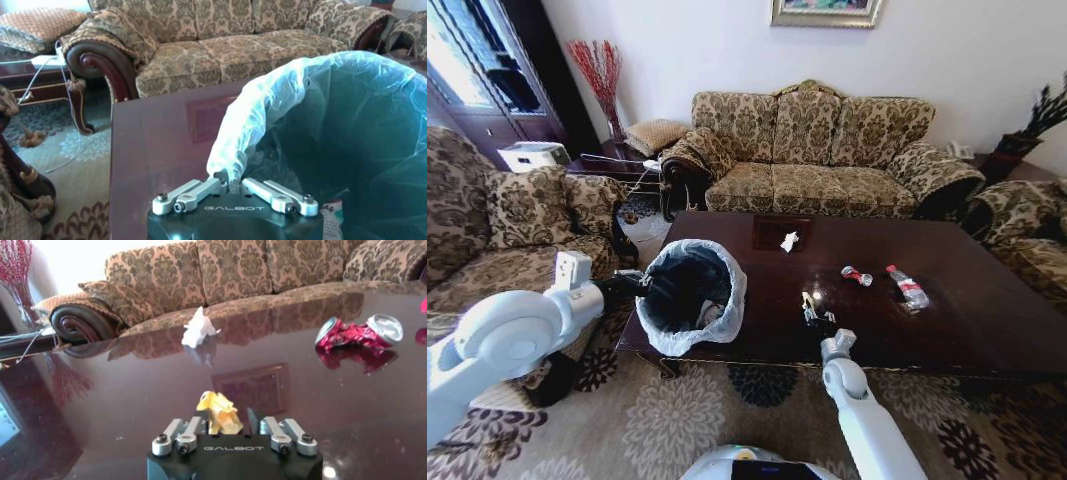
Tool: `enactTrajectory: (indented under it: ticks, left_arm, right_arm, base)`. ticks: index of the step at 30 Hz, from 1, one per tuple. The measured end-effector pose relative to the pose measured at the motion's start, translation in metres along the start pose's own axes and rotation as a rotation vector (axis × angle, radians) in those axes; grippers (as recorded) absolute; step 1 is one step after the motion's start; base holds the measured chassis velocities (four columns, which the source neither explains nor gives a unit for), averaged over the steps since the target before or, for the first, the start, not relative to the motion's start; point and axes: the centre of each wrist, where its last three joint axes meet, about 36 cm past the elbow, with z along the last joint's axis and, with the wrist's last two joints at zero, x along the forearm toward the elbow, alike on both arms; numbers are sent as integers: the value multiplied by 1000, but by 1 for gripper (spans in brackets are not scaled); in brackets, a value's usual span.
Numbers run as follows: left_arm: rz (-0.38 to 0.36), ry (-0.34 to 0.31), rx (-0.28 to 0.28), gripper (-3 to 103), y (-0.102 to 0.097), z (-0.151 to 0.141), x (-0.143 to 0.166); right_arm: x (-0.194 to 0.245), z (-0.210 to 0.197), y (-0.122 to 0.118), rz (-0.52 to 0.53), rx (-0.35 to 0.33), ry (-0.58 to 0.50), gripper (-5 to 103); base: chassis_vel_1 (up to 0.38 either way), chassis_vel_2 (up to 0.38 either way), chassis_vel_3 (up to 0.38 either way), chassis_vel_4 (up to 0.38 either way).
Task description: Move to the front of the table and place the trash on the table into the trash bin.
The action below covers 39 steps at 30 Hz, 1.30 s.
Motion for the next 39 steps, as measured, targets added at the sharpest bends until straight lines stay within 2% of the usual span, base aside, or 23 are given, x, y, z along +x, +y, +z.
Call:
enactTrajectory:
  ticks: [1, 3, 4, 7, 9, 10, 12, 14, 16, 17, 19, 20, 22, 23, 24, 25, 26, 27, 28, 31, 32, 35, 39]
  left_arm:
    - [1, -1, 1, 0, 0, 0, 0]
    - [2, -1, 1, 0, -1, 0, 0]
    - [2, -1, 1, 0, -1, 0, 0]
    - [2, -2, -6, 0, -1, -1, 0]
    - [2, -2, -8, 0, -1, -2, 0]
    - [2, -3, -10, 0, -1, -2, 1]
    - [2, -3, -12, 0, -1, -3, 1]
    - [-1, -1, -16, 0, 0, -4, 0]
    - [-6, 5, -20, 0, 2, -6, -1]
    - [-6, 5, -20, 0, 2, -6, -1]
    - [-18, 35, -32, 0, 7, -11, -5]
    - [-18, 35, -32, 0, 7, -11, -5]
    - [-18, 67, -48, 0, 10, -17, -9]
    - [-17, 94, -64, 0, 13, -23, -13]
    - [-16, 109, -79, 0, 14, -28, -15]
    - [-16, 109, -79, 0, 14, -28, -15]
    - [-21, 137, -105, 0, 20, -38, -21]
    - [-29, 150, -115, 0, 23, -42, -24]
    - [-29, 150, -115, 0, 23, -42, -24]
    - [-31, 182, -140, 0, 25, -58, -31]
    - [-31, 182, -140, 0, 25, -58, -31]
    - [-7, 171, -159, 0, 13, -74, -27]
    - [28, 137, -175, 0, -5, -81, -16]
  right_arm:
    - [0, 1, 1, -1, -2, 2, 33]
    - [0, 1, 3, -5, -7, 4, 22]
    - [0, 1, 3, -5, -7, 4, 22]
    - [1, -2, 5, -11, -7, -2, 7]
    - [2, -2, 5, -12, -7, -3, 7]
    - [4, -5, 5, -14, -9, -11, 3]
    - [8, -9, 5, -17, -15, -22, 1]
    - [17, -23, 6, -36, -36, -93, 0]
    - [29, -47, 11, -97, -56, -217, 0]
    - [29, -47, 11, -97, -56, -217, 0]
    - [49, -97, 23, -241, -67, -417, 0]
    - [49, -97, 23, -241, -67, -417, 0]
    - [65, -134, 36, -374, -78, -529, 0]
    - [77, -159, 48, -491, -82, -598, 0]
    - [83, -168, 54, -547, -79, -625, 0]
    - [83, -168, 54, -547, -79, -625, 0]
    - [97, -187, 73, -699, -65, -682, 0]
    - [105, -193, 83, -766, -63, -696, 0]
    - [105, -193, 83, -766, -63, -696, 0]
    - [132, -203, 121, -1004, -70, -693, 0]
    - [132, -203, 121, -1004, -70, -693, 0]
    - [132, -192, 141, -1108, -32, -636, 0]
    - [125, -177, 153, -1132, 16, -554, -3]
  base:
    - [0, 0, 0, 0]
    - [0, 0, 0, 0]
    - [0, 0, 0, 0]
    - [0, 0, 0, 0]
    - [0, 0, 0, 0]
    - [0, 0, 0, 0]
    - [0, 0, 0, 0]
    - [0, 0, 0, 0]
    - [0, 0, 0, 0]
    - [0, 0, 0, 0]
    - [0, 0, 0, 0]
    - [0, 0, 0, 0]
    - [0, 0, 0, 0]
    - [0, 0, 0, 0]
    - [0, 0, 0, 0]
    - [0, 0, 0, 0]
    - [0, 0, 0, 0]
    - [0, 0, 0, 0]
    - [0, 0, 0, 0]
    - [0, 0, 0, 0]
    - [0, 0, 0, 0]
    - [0, 0, 0, 0]
    - [0, 0, 0, 0]
